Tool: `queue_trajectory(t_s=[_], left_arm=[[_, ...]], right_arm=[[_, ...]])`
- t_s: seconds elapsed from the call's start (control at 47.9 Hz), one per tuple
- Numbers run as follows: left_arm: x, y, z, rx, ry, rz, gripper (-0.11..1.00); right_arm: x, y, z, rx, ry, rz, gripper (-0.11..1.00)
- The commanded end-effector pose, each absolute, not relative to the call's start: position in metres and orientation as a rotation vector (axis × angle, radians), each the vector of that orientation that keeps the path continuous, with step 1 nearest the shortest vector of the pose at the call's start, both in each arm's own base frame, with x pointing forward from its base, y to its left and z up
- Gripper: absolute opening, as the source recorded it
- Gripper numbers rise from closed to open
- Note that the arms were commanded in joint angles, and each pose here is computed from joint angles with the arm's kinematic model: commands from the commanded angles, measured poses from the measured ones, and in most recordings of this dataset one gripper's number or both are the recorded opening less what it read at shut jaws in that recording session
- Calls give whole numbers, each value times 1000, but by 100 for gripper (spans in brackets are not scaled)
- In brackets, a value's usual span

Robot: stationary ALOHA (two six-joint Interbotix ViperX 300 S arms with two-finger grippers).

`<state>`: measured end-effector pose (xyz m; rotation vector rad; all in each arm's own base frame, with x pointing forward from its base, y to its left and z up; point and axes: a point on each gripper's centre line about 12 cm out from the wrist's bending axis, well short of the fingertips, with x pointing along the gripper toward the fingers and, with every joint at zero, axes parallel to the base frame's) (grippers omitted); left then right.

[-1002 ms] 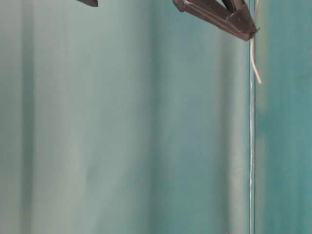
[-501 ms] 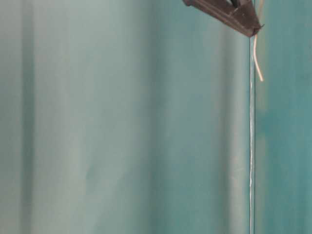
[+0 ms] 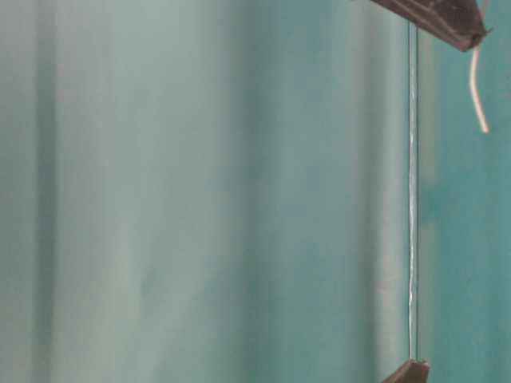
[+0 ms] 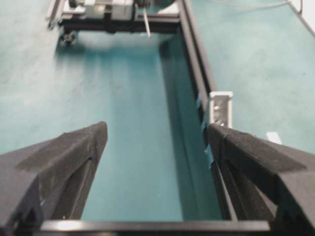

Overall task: Insert the wire through the hole in the metal fitting marked with a red label. (retake)
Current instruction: 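Lift the wire with the right gripper and swing it toward the bracket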

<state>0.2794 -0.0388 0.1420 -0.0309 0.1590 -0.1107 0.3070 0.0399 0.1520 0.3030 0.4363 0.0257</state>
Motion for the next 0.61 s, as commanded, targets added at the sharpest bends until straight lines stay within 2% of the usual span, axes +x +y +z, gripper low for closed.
queue_trajectory(t_s=[0.0, 0.585], left_arm=[[284, -44, 142, -31, 115, -126, 61], [301, -58, 107, -20, 119, -159, 61]], right_arm=[[311, 44, 155, 305, 397, 39, 2], [315, 75, 134, 233, 311, 6, 2]])
